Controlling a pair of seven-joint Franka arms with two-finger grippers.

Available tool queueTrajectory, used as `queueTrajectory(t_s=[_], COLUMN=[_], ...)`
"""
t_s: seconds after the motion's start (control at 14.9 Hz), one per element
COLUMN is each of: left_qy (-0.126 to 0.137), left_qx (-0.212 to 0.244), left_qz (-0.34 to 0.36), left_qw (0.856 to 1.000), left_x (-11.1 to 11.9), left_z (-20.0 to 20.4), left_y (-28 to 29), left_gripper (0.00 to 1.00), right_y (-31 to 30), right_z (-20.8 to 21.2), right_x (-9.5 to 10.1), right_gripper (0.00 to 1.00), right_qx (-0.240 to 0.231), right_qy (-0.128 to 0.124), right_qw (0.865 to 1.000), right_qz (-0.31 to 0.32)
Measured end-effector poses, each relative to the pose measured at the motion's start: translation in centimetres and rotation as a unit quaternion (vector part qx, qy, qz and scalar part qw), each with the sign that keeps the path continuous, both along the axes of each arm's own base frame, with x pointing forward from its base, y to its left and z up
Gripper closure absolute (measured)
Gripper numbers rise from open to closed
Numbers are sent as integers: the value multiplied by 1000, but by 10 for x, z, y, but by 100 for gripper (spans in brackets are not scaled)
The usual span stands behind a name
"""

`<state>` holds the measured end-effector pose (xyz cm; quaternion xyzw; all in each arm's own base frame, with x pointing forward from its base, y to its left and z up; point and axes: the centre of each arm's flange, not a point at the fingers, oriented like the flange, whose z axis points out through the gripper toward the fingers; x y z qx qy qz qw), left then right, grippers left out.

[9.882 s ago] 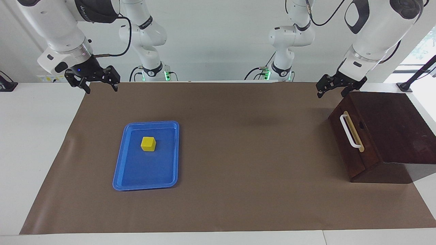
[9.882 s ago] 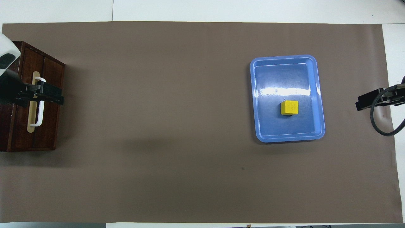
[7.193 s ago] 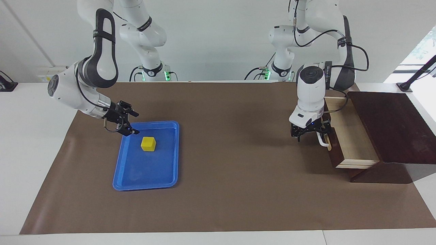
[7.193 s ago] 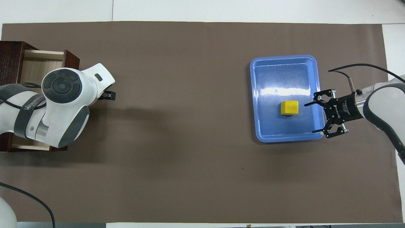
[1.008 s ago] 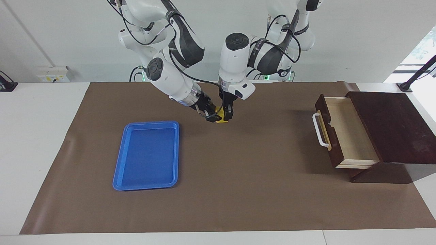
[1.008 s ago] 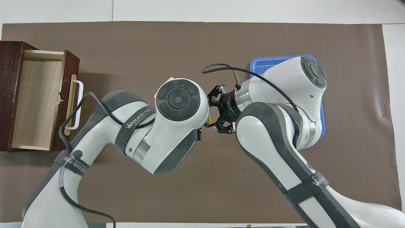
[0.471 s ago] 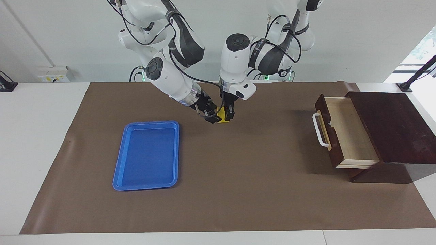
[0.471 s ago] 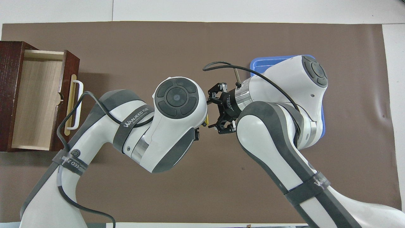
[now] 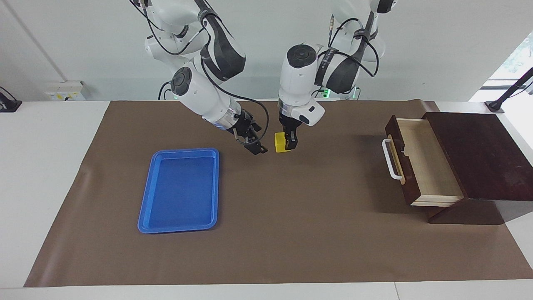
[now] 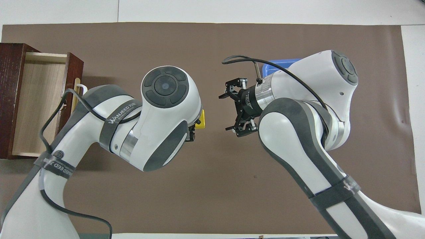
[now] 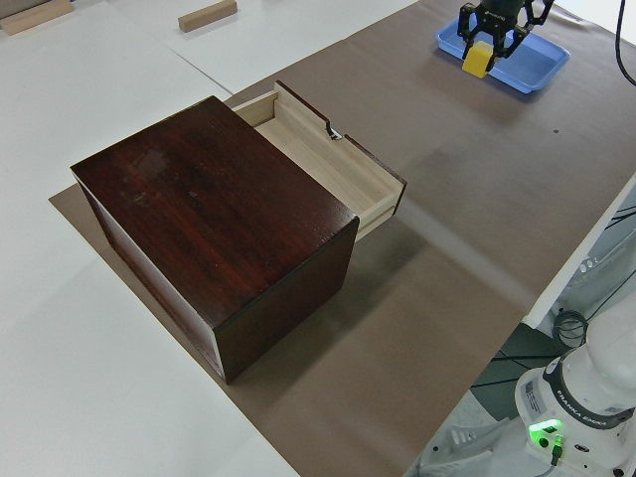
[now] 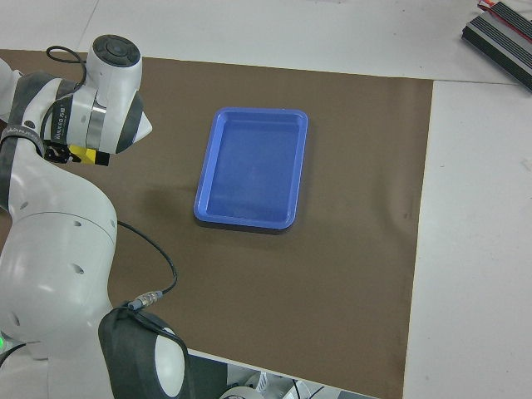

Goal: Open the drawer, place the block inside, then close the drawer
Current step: 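Carry the block into the drawer with the left gripper while the right gripper retracts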

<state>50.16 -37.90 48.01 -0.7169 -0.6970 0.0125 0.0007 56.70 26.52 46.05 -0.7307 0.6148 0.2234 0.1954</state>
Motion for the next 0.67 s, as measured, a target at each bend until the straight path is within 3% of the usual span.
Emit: queueTrajectory(t_s=[0.27,0.4,0.67], left_qy=[-6,-1,14], left_qx=[-1,2,4], left_qz=[5,-9,-45], left_qw=[1000,1000,999], left_x=[30,32,46], left_z=[65,95,107], left_y=[106,166,261], left_gripper=[45,45,45], right_y=[-53,-72,-113], right_z=[19,29,47], right_x=[20,23,19], right_gripper=[0,0,0], right_qx=[-18,-25,-54], right_qy=[-8,-21,-58], right_qw=[1000,999,991], right_qz=[8,30,108])
